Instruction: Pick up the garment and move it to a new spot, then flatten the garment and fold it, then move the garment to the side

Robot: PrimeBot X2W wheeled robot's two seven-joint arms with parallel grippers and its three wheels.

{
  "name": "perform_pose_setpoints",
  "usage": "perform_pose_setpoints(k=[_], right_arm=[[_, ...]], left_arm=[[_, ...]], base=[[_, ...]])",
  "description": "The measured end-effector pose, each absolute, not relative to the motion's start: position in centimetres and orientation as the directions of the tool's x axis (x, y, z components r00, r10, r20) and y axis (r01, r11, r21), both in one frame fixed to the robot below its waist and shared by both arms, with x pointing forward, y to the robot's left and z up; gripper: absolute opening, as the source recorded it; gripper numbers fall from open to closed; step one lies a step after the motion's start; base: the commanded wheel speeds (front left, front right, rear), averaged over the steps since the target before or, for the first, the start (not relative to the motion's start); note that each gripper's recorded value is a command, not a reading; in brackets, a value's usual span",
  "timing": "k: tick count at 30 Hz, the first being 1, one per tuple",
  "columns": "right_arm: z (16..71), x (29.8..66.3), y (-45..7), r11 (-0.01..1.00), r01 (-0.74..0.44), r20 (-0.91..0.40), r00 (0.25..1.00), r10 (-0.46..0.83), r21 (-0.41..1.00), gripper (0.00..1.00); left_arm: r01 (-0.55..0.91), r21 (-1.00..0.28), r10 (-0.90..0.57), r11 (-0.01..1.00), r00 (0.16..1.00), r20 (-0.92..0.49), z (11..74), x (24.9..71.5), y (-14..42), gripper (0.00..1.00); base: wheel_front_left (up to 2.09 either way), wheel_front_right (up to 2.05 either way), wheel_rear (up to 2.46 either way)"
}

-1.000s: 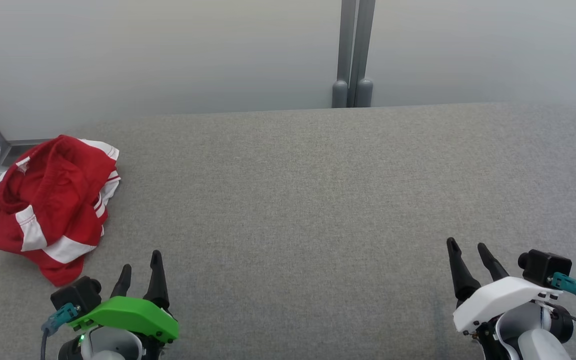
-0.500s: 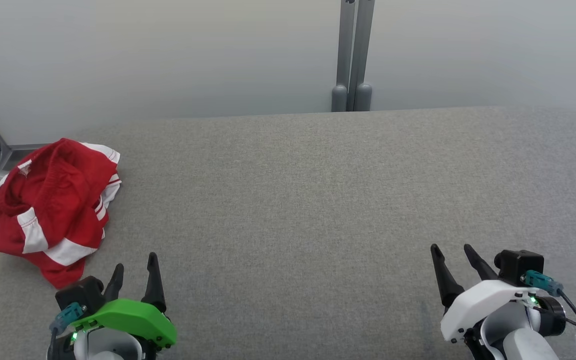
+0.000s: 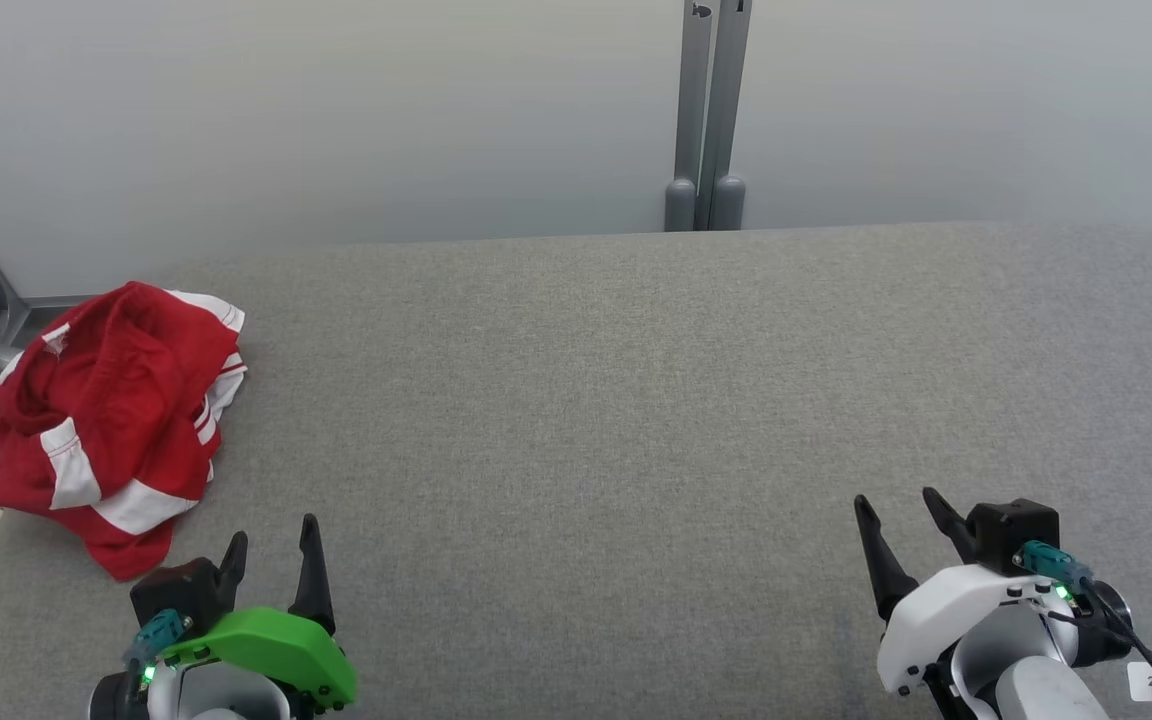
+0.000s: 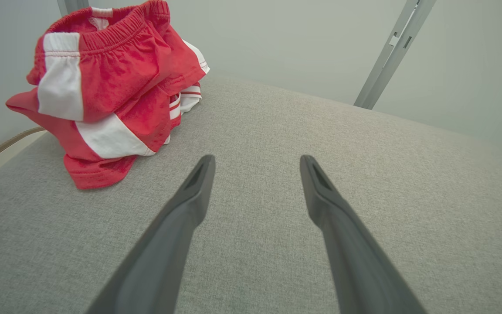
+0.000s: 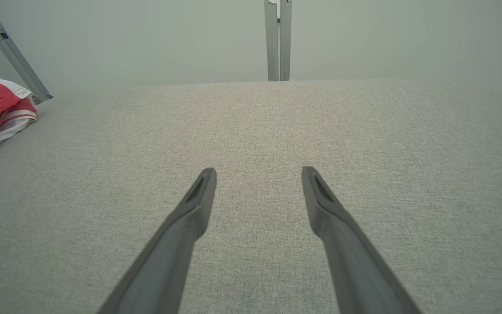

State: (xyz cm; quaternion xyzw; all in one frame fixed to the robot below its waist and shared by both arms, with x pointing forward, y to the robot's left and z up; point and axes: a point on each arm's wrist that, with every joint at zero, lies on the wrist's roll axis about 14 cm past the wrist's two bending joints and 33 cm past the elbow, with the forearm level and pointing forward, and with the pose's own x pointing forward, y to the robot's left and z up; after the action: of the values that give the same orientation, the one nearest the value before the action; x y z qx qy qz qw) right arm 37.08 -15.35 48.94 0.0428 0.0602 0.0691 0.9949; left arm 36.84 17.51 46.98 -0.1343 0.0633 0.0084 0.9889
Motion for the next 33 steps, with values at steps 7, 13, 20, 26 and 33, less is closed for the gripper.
perform_pose_setpoints(k=[7,13,20,26,33], right_arm=[[48.96,36.97,-15.54,0.990,-0.133,-0.114,0.984,0.138,0.049,1.00],[48.97,36.92,-15.54,0.990,-0.139,-0.111,0.984,0.139,0.009,1.00],[49.02,36.83,-15.42,0.988,-0.150,-0.108,0.984,0.145,-0.040,1.00],[49.07,36.75,-15.29,0.984,-0.159,-0.108,0.983,0.150,-0.085,1.00],[48.88,36.74,-15.38,0.984,-0.158,-0.114,0.982,0.148,-0.085,1.00]], left_arm=[[-0.025,-0.226,-0.001,0.974,0.993,-0.114,47.23,36.80,17.37,1.00],[-0.008,-0.187,-0.012,0.982,0.995,-0.103,47.42,36.73,17.28,1.00],[0.021,-0.146,-0.035,0.989,0.995,-0.095,47.57,36.58,16.88,1.00],[0.022,-0.111,-0.032,0.994,0.995,-0.089,47.73,36.48,16.94,1.00],[0.023,-0.111,-0.034,0.994,0.994,-0.101,47.51,36.44,16.89,1.00]], base=[[0.00,0.00,0.00],[0.00,0.00,0.00],[0.00,0.00,0.00],[0.00,0.00,0.00],[0.00,0.00,0.00]])
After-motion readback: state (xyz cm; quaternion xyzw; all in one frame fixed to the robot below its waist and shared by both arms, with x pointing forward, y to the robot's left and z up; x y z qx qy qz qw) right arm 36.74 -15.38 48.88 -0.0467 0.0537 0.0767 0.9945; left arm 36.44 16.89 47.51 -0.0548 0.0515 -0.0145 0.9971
